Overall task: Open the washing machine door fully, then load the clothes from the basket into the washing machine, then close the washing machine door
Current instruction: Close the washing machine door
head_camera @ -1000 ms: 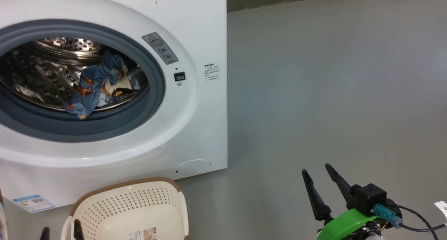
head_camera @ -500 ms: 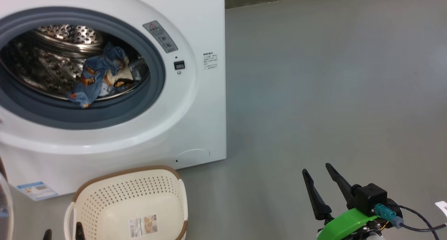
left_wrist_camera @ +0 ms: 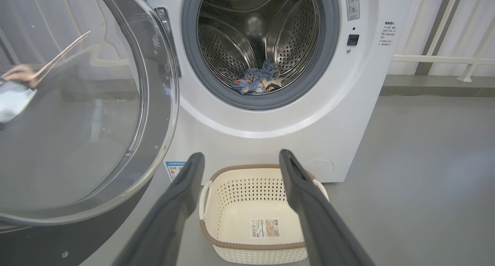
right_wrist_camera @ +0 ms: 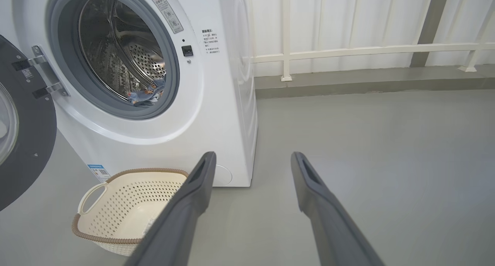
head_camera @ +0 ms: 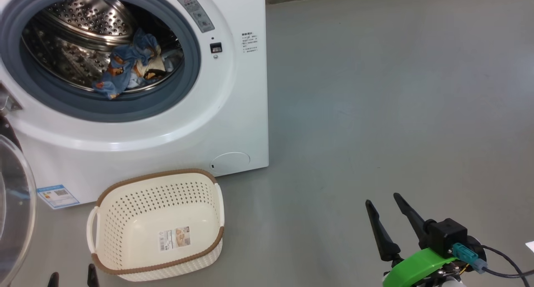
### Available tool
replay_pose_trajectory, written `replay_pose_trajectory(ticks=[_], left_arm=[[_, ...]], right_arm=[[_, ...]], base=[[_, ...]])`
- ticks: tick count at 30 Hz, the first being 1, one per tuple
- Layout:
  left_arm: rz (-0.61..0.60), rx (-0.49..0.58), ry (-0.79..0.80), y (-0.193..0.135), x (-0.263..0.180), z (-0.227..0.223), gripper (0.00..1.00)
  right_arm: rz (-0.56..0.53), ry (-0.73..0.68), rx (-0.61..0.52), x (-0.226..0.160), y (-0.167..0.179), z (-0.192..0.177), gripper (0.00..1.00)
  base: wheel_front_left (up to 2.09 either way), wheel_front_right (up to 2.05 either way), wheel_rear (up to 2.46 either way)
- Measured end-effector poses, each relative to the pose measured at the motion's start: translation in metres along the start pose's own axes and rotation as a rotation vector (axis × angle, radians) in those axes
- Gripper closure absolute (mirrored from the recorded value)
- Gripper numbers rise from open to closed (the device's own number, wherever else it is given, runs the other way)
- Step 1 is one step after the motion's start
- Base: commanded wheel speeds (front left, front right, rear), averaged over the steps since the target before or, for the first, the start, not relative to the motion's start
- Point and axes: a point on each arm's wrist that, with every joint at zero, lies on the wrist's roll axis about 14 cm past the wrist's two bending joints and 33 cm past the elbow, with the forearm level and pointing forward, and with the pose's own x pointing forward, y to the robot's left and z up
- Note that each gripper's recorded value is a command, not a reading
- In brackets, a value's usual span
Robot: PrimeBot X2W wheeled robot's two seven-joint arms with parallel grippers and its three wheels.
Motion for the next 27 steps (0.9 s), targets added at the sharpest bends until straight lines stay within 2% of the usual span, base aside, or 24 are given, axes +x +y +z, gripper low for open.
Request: replay_pose_trajectory(ticks=[7,27], left_arm=[[-0.013,-0.009,0.003,-0.002,-0.001,-0.001,0.00],[0.022,-0.016,0.010,0.008,-0.005,-0.004,0.00]], right_arm=[[-0.018,-0.010,-0.040,-0.005,-0.007,0.004,0.00],[-0.001,-0.007,-0.043,0.002,-0.002,0.002,0.00]], base=[[-0.22,0.22,0.00],[0.00,0.00,0.00]])
